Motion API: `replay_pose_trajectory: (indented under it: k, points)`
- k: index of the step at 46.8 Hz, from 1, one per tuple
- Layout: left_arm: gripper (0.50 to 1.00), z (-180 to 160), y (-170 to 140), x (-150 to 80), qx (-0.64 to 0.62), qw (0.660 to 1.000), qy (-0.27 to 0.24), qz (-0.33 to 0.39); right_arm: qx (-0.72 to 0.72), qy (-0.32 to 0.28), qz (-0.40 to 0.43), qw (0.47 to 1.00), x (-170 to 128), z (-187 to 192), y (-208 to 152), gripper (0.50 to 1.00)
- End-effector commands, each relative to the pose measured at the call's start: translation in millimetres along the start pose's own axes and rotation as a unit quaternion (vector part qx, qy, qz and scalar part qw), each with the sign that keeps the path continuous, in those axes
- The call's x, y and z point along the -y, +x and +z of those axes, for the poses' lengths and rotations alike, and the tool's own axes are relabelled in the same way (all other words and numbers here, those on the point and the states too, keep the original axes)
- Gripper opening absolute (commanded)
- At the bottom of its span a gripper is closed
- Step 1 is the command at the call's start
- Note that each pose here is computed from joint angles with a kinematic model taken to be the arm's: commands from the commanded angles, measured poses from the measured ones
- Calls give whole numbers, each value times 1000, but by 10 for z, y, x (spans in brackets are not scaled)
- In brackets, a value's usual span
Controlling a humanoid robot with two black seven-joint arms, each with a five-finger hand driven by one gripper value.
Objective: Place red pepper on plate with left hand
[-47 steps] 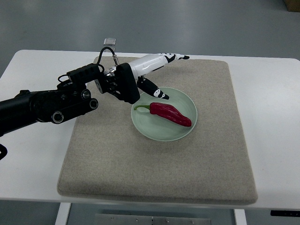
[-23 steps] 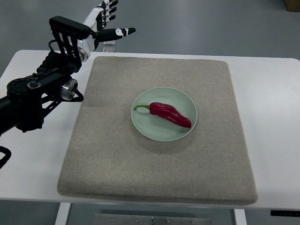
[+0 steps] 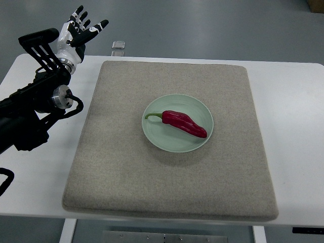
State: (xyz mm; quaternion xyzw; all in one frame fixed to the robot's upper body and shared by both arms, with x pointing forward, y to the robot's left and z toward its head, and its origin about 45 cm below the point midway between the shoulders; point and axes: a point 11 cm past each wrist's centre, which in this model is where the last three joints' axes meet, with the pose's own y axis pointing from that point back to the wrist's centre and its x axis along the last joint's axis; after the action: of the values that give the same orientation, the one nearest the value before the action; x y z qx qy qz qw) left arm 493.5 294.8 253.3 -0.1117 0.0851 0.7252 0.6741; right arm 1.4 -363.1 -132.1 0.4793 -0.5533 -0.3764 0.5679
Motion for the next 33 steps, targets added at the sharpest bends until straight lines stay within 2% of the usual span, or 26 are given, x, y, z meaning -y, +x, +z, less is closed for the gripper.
replay_pose_trajectory:
  k: [1,18,33]
  points:
    - [994,-46,30,-21,-9,1000,5,6,0,0,0,1000,0,0,0,928]
    - [994,-117,231,-41,-56,998,16,37,0,0,0,1000,0,0,0,928]
    - [994,-127,237,-40,-76,996,21,40,0,0,0,1000,0,0,0,928]
